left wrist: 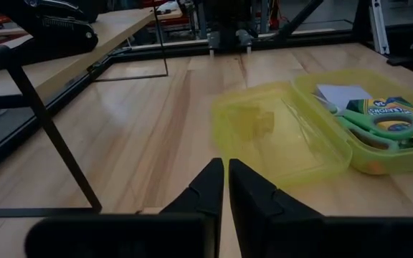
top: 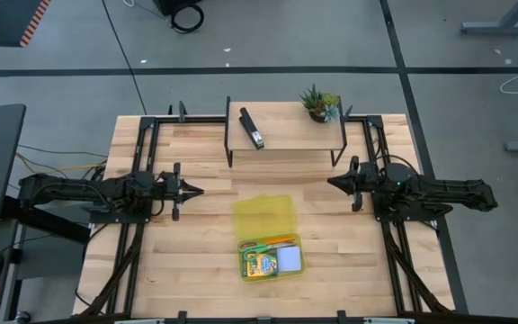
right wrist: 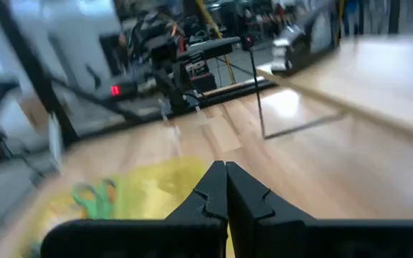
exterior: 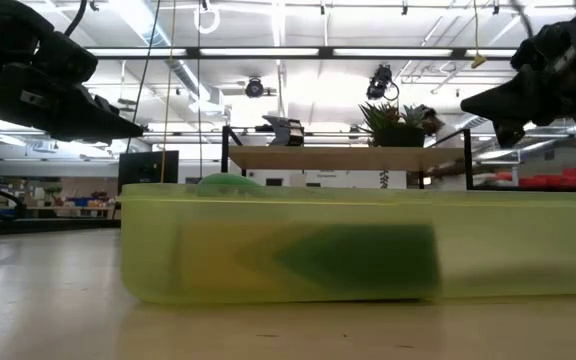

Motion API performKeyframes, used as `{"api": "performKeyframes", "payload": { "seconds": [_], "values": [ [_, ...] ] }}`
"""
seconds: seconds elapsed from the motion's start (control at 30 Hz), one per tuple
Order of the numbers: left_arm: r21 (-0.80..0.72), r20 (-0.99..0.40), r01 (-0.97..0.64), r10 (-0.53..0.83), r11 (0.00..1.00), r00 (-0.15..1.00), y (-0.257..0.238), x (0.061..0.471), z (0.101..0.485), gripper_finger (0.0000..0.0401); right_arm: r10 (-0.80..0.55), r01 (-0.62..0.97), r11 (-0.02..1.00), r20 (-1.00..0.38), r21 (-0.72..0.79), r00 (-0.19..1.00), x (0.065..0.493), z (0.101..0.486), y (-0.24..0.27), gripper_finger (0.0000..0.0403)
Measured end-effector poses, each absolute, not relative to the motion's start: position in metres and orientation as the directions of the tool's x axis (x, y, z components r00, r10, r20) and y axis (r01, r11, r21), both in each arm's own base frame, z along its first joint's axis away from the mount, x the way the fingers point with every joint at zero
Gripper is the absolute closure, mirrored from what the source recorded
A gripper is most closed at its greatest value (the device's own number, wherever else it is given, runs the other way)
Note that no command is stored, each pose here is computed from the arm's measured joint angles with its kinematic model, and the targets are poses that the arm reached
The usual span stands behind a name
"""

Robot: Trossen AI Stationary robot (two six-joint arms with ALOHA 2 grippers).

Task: Pack school essentials
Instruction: Return to Home Position

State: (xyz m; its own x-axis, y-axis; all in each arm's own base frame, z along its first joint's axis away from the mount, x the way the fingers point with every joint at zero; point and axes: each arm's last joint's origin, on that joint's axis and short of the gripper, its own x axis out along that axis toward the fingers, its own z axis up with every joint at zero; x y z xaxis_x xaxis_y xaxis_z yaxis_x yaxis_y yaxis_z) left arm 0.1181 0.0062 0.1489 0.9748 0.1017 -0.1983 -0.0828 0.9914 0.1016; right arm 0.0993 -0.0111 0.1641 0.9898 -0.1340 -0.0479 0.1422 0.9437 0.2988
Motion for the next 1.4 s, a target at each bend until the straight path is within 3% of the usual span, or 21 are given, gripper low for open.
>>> {"api": "performKeyframes", "payload": {
  "seconds": [0.1,0.2,1.4],
  "values": [
    [0.101,-0.198,-0.083,0.102,0.991,0.975,0.0062,0.1181,0.1489,0.0364,-0.127,0.132,0.987,-0.055,0.096,0.990,0.0996,0.1635,-0.0110,0.0397],
    [0.101,-0.198,-0.083,0.102,0.991,0.975,0.0062,0.1181,0.1489,0.0361,-0.126,0.128,0.992,-0.056,0.022,0.990,0.0996,0.1635,-0.0109,0.0397],
    [0.102,-0.199,-0.083,0.102,0.991,0.975,0.0062,0.1181,0.1489,0.0362,-0.123,0.126,0.990,-0.059,0.055,0.991,0.0996,0.1632,-0.0109,0.0397]
  ]
}}
